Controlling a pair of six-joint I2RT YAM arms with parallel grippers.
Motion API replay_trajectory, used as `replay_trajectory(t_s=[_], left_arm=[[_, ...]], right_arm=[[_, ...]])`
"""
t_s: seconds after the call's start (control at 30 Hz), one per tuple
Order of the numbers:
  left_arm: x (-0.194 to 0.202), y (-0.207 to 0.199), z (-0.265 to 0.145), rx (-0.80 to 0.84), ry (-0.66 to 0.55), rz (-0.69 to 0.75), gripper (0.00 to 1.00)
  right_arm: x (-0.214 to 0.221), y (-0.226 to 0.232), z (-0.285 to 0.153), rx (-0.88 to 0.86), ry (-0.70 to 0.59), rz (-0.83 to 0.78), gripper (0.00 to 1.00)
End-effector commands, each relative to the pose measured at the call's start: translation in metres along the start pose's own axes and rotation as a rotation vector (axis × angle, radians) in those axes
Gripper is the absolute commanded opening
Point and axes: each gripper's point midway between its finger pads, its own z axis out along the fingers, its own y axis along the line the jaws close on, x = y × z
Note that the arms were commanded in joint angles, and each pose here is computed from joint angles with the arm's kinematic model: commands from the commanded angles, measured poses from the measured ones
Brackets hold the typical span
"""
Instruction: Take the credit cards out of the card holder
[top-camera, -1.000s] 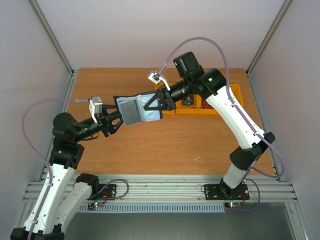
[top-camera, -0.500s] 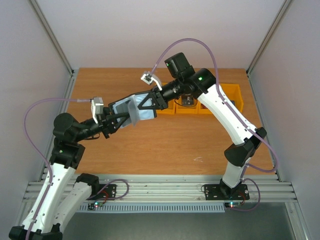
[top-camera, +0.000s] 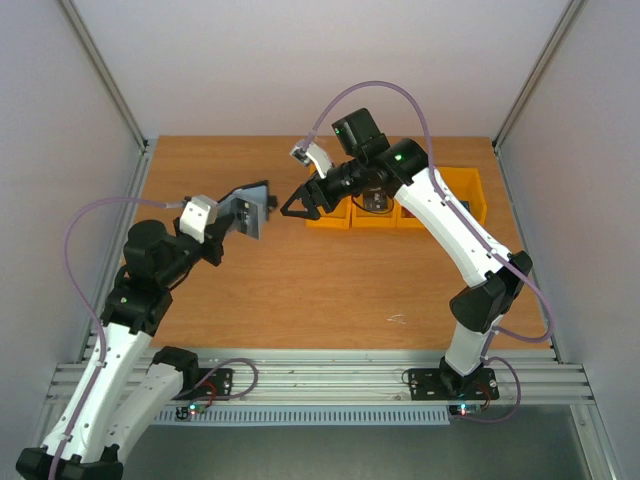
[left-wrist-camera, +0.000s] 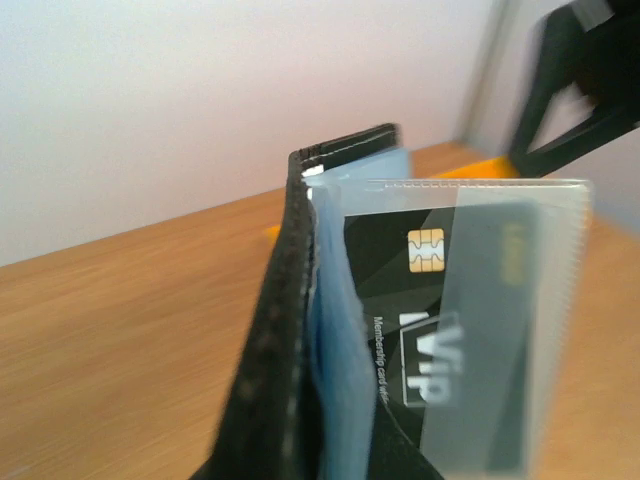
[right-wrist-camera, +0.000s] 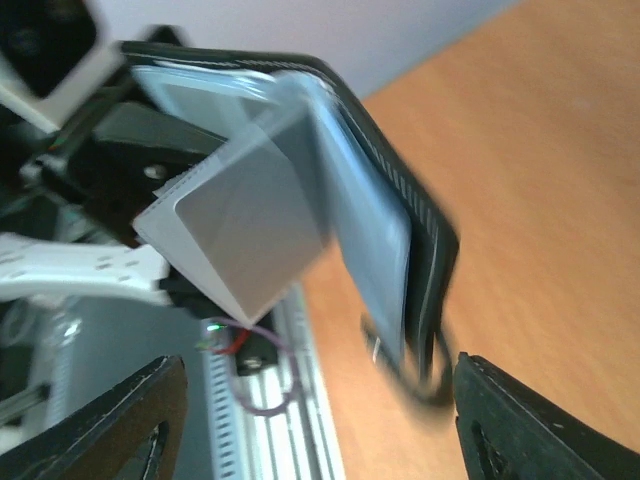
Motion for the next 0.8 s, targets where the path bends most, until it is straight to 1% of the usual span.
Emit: replay_trajectory(t_s=[0.0, 0.03, 0.07, 0.1, 0.17, 0.2, 0.23, 0.27, 0.3, 0.33, 0.43, 0.53, 0.6, 0.7, 0.77], left_arm=[[-0.002, 0.07, -0.016, -0.413, 0.124, 0.464, 0.0], [-0.004, 0.074, -0.018, -0.442, 0.136, 0.502, 0.0], [-0.006, 0.072, -0.019, -0.435, 0.136, 0.502, 0.0], [-0.006, 0.064, -0.018, -0.392, 0.124, 0.452, 0.0], [-0.004, 0.034, -0.014, -0.221, 0.098, 0.334, 0.0], [-0.007, 0.014, -0.013, -0.116, 0.067, 0.236, 0.0], [-0.011, -0.004, -0.015, -0.02, 0.04, 0.182, 0.0], [-0.015, -0.02, -0.017, 0.067, 0.015, 0.117, 0.0], [-0.021, -0.035, -0.021, 0.147, -0.01, 0.05, 0.0], [-0.025, -0.049, -0.025, 0.225, -0.03, 0.023, 0.0], [-0.04, -0.066, -0.032, 0.328, -0.072, -0.064, 0.0], [-0.054, -0.081, -0.04, 0.441, -0.114, -0.117, 0.0], [-0.063, -0.093, -0.047, 0.527, -0.148, -0.116, 0.0], [-0.071, -0.095, -0.047, 0.564, -0.184, -0.141, 0.0], [-0.073, -0.095, -0.047, 0.574, -0.192, -0.144, 0.0]], right_arm=[[-0.006, -0.039, -0.017, 0.268, -0.042, 0.023, 0.75], [-0.008, -0.039, -0.017, 0.263, -0.051, 0.027, 0.74], [-0.01, -0.033, -0.015, 0.227, -0.064, 0.029, 0.73], [-0.013, -0.027, -0.013, 0.183, -0.079, 0.028, 0.72], [-0.016, -0.013, -0.007, 0.084, -0.089, 0.025, 0.73], [-0.016, -0.008, -0.005, 0.045, -0.089, 0.02, 0.75], [-0.015, -0.002, -0.005, 0.012, -0.087, 0.005, 0.93], [-0.014, 0.002, -0.005, -0.011, -0.088, -0.008, 0.98], [-0.012, 0.004, -0.005, -0.026, -0.087, -0.019, 0.98], [-0.01, 0.008, -0.007, -0.039, -0.086, -0.032, 0.98], [-0.008, 0.021, -0.017, -0.072, -0.088, -0.075, 0.99], [-0.008, 0.034, -0.033, -0.097, -0.116, -0.113, 0.99], [-0.01, 0.045, -0.043, -0.121, -0.132, -0.13, 0.98], [-0.009, 0.057, -0.046, -0.191, -0.123, -0.117, 0.99], [-0.009, 0.065, -0.046, -0.24, -0.111, -0.099, 0.96]])
